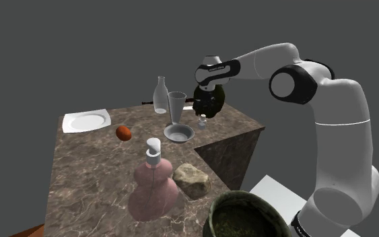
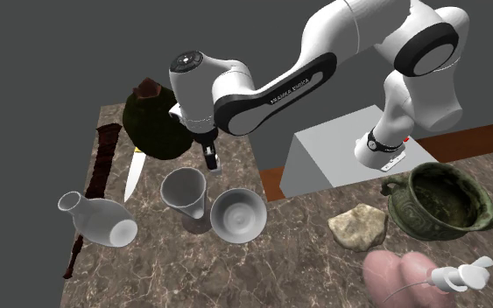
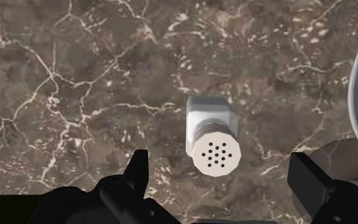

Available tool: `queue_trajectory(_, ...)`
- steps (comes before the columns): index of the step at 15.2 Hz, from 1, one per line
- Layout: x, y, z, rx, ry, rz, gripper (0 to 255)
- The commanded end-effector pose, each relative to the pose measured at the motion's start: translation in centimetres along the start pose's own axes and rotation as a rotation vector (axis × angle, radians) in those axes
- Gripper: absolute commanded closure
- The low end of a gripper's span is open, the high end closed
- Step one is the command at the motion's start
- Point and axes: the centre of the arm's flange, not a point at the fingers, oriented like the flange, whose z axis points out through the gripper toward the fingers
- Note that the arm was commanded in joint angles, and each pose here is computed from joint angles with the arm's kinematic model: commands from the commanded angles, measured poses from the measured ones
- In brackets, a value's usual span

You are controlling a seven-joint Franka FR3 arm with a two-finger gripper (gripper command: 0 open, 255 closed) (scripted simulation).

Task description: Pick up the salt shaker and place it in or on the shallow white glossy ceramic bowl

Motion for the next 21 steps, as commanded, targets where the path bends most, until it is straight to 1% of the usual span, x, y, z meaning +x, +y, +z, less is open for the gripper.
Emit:
queue_trajectory(1, 0.0, 0.0, 1.3, 0.000, 0.001, 0.000, 0)
queue_trajectory(9, 0.0, 0.0, 1.3, 0.000, 0.001, 0.000, 0)
queue_trajectory(10, 0.0, 0.0, 1.3, 0.000, 0.001, 0.000, 255)
queue_trajectory(19, 0.0, 0.0, 1.3, 0.000, 0.001, 0.000, 255)
queue_trajectory(21, 0.0, 0.0, 0.3, 0.000, 0.001, 0.000, 255)
